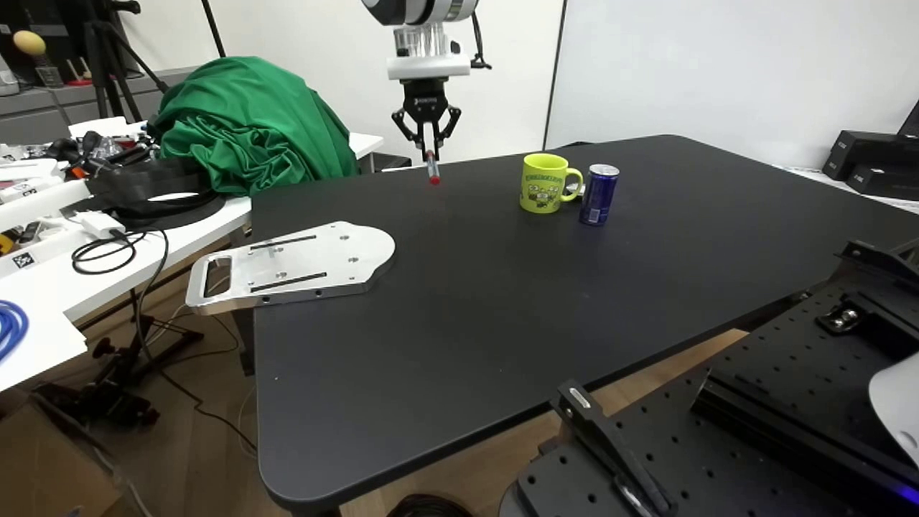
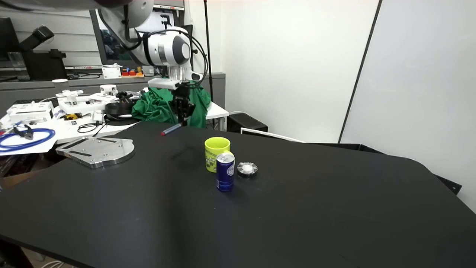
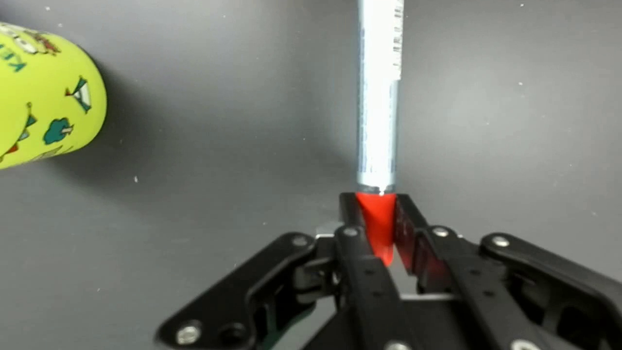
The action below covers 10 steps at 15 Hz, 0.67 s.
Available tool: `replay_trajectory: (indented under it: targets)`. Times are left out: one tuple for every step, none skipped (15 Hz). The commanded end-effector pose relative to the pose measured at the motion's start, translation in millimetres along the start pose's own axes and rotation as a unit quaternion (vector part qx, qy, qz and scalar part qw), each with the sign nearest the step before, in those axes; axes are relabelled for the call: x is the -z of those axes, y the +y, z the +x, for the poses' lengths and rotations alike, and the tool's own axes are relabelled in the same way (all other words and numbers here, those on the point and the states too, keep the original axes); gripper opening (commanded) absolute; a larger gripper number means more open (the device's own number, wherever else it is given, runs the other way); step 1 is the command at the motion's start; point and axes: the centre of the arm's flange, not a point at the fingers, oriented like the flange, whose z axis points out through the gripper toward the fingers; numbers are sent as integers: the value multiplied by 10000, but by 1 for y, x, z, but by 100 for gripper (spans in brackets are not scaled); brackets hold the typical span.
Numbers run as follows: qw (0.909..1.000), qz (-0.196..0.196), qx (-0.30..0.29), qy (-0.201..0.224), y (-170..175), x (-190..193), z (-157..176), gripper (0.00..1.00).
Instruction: Put the marker in the mug
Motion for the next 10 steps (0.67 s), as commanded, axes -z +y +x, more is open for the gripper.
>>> replay_trajectory:
  targets:
    - [9997, -103, 232, -17, 36, 63, -18, 5]
    - [9992, -179, 351, 55, 49, 77, -21, 5]
    - [9985, -236, 467, 142, 59, 89, -23, 5]
    - [9978, -219, 539, 321, 73, 99, -24, 5]
    - [9962, -158, 643, 562, 83, 107, -25, 5]
    - [9925, -11, 714, 990, 94, 115, -26, 5]
    - [9881, 78, 738, 1345, 103, 123, -27, 5]
    - [9828, 175, 747, 1679, 112, 129, -28, 5]
    - [9761, 265, 750, 2022, 121, 134, -29, 5]
    - [9686, 397, 723, 2344, 129, 139, -31, 5]
